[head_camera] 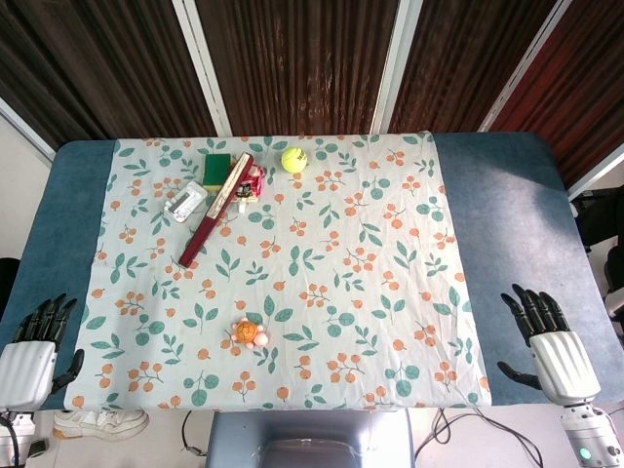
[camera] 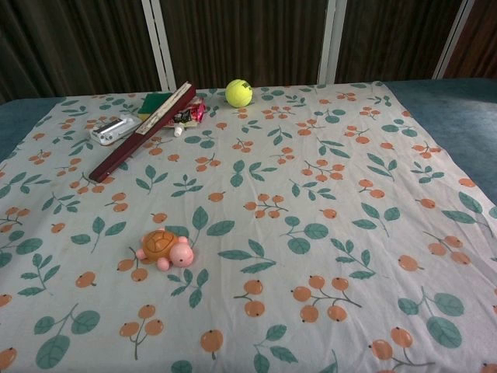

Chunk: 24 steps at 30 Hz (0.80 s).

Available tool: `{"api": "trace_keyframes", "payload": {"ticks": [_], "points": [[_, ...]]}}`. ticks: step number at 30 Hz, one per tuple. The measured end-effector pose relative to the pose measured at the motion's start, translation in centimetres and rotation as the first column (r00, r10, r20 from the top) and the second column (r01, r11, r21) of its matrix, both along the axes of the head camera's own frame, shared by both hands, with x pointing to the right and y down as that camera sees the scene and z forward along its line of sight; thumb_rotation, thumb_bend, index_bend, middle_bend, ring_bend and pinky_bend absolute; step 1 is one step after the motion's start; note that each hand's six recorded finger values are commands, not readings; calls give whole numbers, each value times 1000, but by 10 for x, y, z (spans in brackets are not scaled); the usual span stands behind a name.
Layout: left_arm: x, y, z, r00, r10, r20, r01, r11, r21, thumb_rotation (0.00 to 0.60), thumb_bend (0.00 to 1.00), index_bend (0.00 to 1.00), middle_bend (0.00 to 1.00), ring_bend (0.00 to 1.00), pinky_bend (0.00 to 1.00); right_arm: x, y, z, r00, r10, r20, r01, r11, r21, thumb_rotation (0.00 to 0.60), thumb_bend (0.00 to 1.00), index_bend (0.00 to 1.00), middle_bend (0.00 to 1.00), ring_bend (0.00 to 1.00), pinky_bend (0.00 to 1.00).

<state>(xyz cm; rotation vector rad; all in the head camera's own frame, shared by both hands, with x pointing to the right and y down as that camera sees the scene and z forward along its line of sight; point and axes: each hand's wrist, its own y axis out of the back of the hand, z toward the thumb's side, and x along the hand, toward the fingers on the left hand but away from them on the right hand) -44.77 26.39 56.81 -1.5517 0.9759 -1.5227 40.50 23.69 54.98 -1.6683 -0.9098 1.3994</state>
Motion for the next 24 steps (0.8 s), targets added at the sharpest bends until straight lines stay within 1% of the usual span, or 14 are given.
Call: {"api": "trace_keyframes", "payload": {"ticks": [5, 7, 8, 9, 11, 12, 13, 15, 18, 21, 24], "points": [[4, 1, 5, 1000, 14, -5, -14, 1000, -19, 600, 417, 31, 31, 0, 158, 0, 1, -2, 1000, -1, 2, 1, 1000, 3, 600, 219, 0, 0, 0, 0], [9, 1, 9, 1000, 28, -13, -28, 999, -29, 600, 417, 31, 20, 15, 165, 0, 1, -3, 1000, 1, 4, -1, 1000, 6, 600, 219, 0, 0, 0, 0], [13, 0, 12, 999, 40, -20, -40, 999, -31, 600, 417, 31, 12, 61, 189, 1, 0, -4, 1000, 3, 5, -3, 1000, 11, 600, 219, 0, 0, 0, 0], [18, -1, 15, 998, 50, -27, -51, 998, -32, 600, 418, 31, 14, 128, 246, 1, 0, -5, 1000, 4, 5, -4, 1000, 15, 600, 219, 0, 0, 0, 0], [31, -4, 22, 995, 89, -48, -91, 996, -27, 600, 419, 41, 32, 308, 444, 2, 0, -6, 1000, 8, 4, -8, 1000, 20, 600, 219, 0, 0, 0, 0], [38, -6, 25, 992, 112, -60, -113, 993, -22, 600, 420, 52, 52, 424, 565, 2, 0, -5, 1000, 9, 3, -9, 1000, 19, 600, 219, 0, 0, 0, 0], [46, -8, 29, 988, 137, -75, -138, 990, -16, 600, 419, 64, 77, 528, 657, 2, 0, -5, 1000, 9, 1, -9, 1000, 16, 600, 219, 0, 0, 0, 0], [67, -13, 40, 974, 199, -112, -201, 980, -3, 600, 419, 75, 121, 663, 761, 2, 0, -2, 1000, 9, -3, -9, 1000, 6, 600, 219, 0, 0, 0, 0], [99, -20, 59, 946, 279, -164, -283, 959, -1, 600, 418, 78, 147, 795, 871, 1, -1, 1, 1000, 5, -5, -5, 1000, -2, 600, 219, 0, 0, 0, 0], [129, -25, 79, 919, 335, -209, -344, 939, -8, 600, 417, 94, 151, 875, 949, 3, -2, 0, 1000, 10, -5, -10, 1000, 1, 600, 219, 0, 0, 0, 0], [157, -29, 95, 895, 380, -235, -392, 920, -6, 600, 418, 120, 163, 920, 992, 5, -3, -1, 1000, 22, -5, -22, 1000, 5, 600, 219, 0, 0, 0, 0]]}}
